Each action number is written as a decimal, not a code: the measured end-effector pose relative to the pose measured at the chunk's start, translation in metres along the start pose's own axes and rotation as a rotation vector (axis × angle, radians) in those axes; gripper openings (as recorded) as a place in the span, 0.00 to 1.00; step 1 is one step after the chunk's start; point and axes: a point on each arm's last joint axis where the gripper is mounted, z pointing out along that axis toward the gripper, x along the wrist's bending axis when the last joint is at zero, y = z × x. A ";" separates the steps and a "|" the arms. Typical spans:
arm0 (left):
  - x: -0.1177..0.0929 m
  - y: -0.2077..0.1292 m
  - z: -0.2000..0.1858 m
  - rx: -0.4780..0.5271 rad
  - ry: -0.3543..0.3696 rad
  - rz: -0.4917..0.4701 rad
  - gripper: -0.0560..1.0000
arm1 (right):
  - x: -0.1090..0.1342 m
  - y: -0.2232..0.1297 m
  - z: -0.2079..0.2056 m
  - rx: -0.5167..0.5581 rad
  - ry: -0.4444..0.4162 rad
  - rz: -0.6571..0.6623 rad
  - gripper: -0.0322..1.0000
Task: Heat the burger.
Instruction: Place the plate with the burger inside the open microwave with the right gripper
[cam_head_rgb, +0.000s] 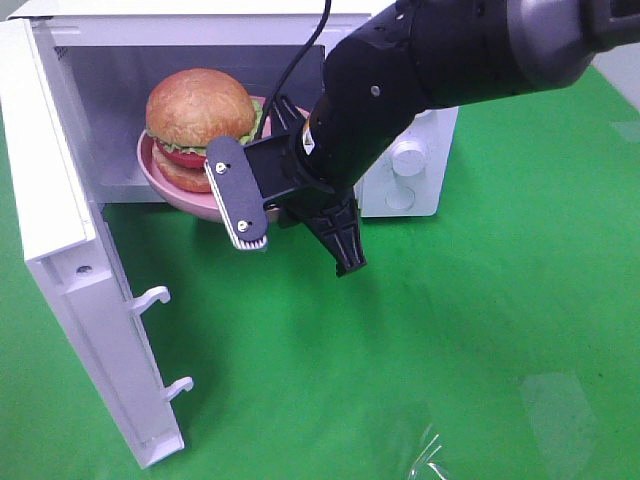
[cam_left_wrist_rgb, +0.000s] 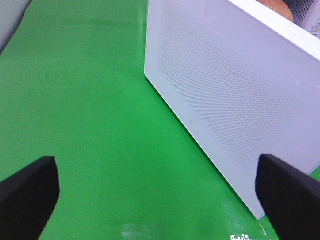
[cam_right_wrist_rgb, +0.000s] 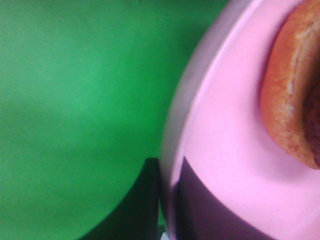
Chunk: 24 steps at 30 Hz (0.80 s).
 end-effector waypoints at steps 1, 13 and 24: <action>0.000 0.000 0.000 0.000 0.000 0.000 0.99 | 0.000 0.000 0.000 0.000 0.000 0.000 0.05; 0.000 0.000 0.000 0.000 0.000 0.000 0.99 | -0.018 0.005 0.023 0.018 0.006 0.017 0.05; 0.000 0.000 0.000 0.000 0.000 0.000 0.99 | -0.031 0.007 0.041 0.039 0.012 0.092 0.05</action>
